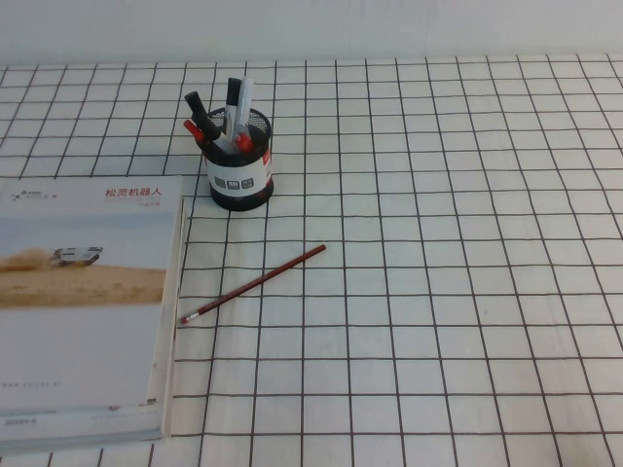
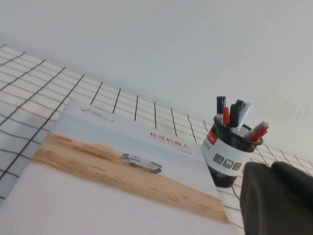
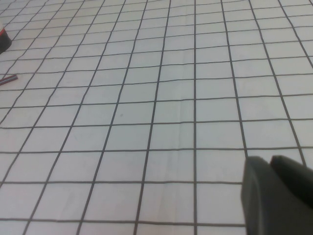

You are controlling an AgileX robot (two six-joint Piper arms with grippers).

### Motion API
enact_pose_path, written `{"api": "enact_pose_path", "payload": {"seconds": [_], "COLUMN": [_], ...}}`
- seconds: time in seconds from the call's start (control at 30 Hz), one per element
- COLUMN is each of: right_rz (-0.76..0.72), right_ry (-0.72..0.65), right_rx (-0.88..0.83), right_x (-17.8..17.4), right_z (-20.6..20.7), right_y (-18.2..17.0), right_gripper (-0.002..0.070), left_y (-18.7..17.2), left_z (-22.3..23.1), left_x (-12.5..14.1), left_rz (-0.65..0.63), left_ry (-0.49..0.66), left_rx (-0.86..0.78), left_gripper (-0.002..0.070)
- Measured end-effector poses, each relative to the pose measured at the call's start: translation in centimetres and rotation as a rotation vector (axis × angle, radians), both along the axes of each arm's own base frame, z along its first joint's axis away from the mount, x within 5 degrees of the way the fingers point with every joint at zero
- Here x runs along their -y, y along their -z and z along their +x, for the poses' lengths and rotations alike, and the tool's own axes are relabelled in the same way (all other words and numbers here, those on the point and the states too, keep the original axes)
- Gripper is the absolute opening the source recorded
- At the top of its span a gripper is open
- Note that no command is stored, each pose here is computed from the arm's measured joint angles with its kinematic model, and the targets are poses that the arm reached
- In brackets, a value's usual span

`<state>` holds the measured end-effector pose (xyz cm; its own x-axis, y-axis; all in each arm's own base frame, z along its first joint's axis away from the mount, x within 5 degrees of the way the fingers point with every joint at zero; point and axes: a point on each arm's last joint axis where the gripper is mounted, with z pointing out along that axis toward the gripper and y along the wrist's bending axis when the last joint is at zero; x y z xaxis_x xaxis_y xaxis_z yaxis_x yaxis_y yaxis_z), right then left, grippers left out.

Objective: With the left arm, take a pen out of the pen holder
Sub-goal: 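Take a marker out of the pen holder and lay it on the table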

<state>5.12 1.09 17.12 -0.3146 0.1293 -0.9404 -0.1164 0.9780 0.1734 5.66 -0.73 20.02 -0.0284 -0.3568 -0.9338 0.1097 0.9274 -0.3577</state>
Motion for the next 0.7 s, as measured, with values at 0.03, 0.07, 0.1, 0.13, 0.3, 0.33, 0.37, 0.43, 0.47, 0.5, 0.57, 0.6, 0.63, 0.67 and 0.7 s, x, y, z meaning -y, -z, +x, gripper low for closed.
{"api": "enact_pose_path", "payload": {"seconds": [0.03, 0.07, 0.1, 0.13, 0.3, 0.33, 0.37, 0.43, 0.47, 0.5, 0.57, 0.6, 0.63, 0.67, 0.7], "right_rz": [0.000, 0.000, 0.000, 0.000, 0.000, 0.000, 0.000, 0.000, 0.000, 0.000, 0.000, 0.000, 0.000, 0.000, 0.000], "right_ry": [0.000, 0.000, 0.000, 0.000, 0.000, 0.000, 0.000, 0.000, 0.000, 0.000, 0.000, 0.000, 0.000, 0.000, 0.000], "right_rx": [0.000, 0.000, 0.000, 0.000, 0.000, 0.000, 0.000, 0.000, 0.000, 0.000, 0.000, 0.000, 0.000, 0.000, 0.000], "right_x": [0.0, 0.0, 0.0, 0.0, 0.0, 0.0, 0.0, 0.0, 0.0, 0.0, 0.0, 0.0, 0.0, 0.0, 0.0], "right_z": [0.0, 0.0, 0.0, 0.0, 0.0, 0.0, 0.0, 0.0, 0.0, 0.0, 0.0, 0.0, 0.0, 0.0, 0.0], "right_y": [0.0, 0.0, 0.0, 0.0, 0.0, 0.0, 0.0, 0.0, 0.0, 0.0, 0.0, 0.0, 0.0, 0.0, 0.0], "right_gripper": [-0.0015, -0.0015, -0.0015, -0.0015, -0.0015, -0.0015, -0.0015, -0.0015, -0.0015, -0.0015, -0.0015, -0.0015, -0.0015, -0.0015, -0.0015], "left_y": [0.0, -0.3, -0.7, -1.4, -5.9, -6.5, -7.3, -8.7, -9.3, -10.0, -10.9, -11.2, -11.4, -11.6, -11.7], "left_z": [0.1, 0.2, 0.3, 0.4, 2.1, 2.7, 3.3, 4.5, 5.3, 5.9, 7.5, 8.3, 9.1, 9.8, 10.6], "left_x": [0.1, 0.1, 0.2, 0.2, 0.6, 0.7, 0.8, 1.0, 1.1, 1.1, 1.2, 1.2, 1.2, 1.2, 1.2], "left_rz": [0.002, 0.004, 0.005, 0.006, 0.062, 0.075, 0.087, 0.101, 0.111, 0.122, 0.156, 0.173, 0.184, 0.194, 0.201], "left_ry": [0.006, 0.012, 0.014, 0.016, 0.042, 0.052, 0.063, 0.077, 0.078, 0.079, 0.073, 0.067, 0.062, 0.054, 0.049], "left_rx": [-0.019, -0.036, -0.045, -0.053, -0.109, -0.140, -0.165, -0.203, -0.215, -0.215, -0.220, -0.219, -0.223, -0.221, -0.219], "left_gripper": [-0.0004, -0.0004, -0.0004, -0.0004, -0.0004, -0.0004, -0.0004, -0.0004, -0.0004, -0.0004, -0.0004, -0.0004, -0.0004, -0.0004, -0.0004]}}
